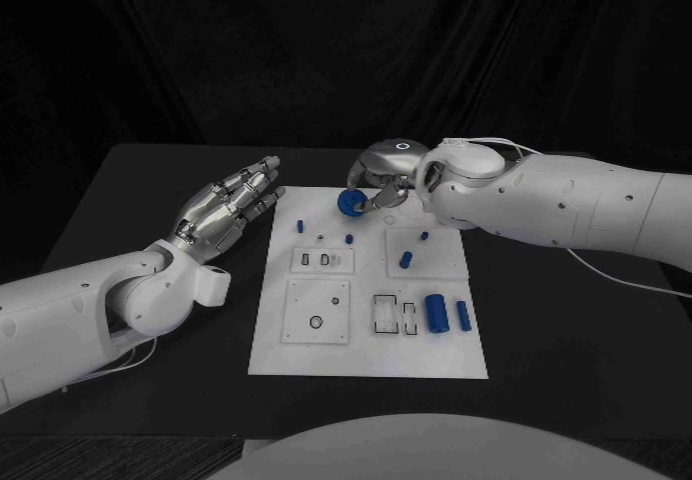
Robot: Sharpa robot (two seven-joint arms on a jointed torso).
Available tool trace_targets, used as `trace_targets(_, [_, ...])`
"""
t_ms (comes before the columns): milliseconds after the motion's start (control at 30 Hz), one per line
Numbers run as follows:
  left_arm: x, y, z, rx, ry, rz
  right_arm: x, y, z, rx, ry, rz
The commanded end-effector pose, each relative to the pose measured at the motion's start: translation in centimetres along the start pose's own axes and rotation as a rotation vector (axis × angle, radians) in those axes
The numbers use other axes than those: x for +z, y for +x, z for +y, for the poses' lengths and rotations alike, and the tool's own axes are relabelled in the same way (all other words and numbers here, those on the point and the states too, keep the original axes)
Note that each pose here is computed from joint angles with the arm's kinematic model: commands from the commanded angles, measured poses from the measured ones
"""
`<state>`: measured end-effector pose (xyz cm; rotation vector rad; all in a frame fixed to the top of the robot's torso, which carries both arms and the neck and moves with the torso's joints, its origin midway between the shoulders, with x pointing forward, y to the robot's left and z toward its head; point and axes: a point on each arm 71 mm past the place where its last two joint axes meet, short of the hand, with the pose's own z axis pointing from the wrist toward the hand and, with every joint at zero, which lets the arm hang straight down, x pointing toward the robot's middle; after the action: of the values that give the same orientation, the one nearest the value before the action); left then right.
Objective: Assemble the parts on the task board
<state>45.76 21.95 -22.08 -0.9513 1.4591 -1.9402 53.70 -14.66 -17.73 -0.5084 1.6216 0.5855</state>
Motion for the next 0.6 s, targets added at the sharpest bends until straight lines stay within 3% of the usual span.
trace_targets(33, [0.19,0.21,-0.4,-0.008,0.057,0.012,0.7,0.0,0.3,0.003,-0.015,0.021])
trace_targets(600, [0.43,0.33,-0.26,-0.013,0.053,0.022,2.2,0.9,1.0,0.001,-0.022,0.055])
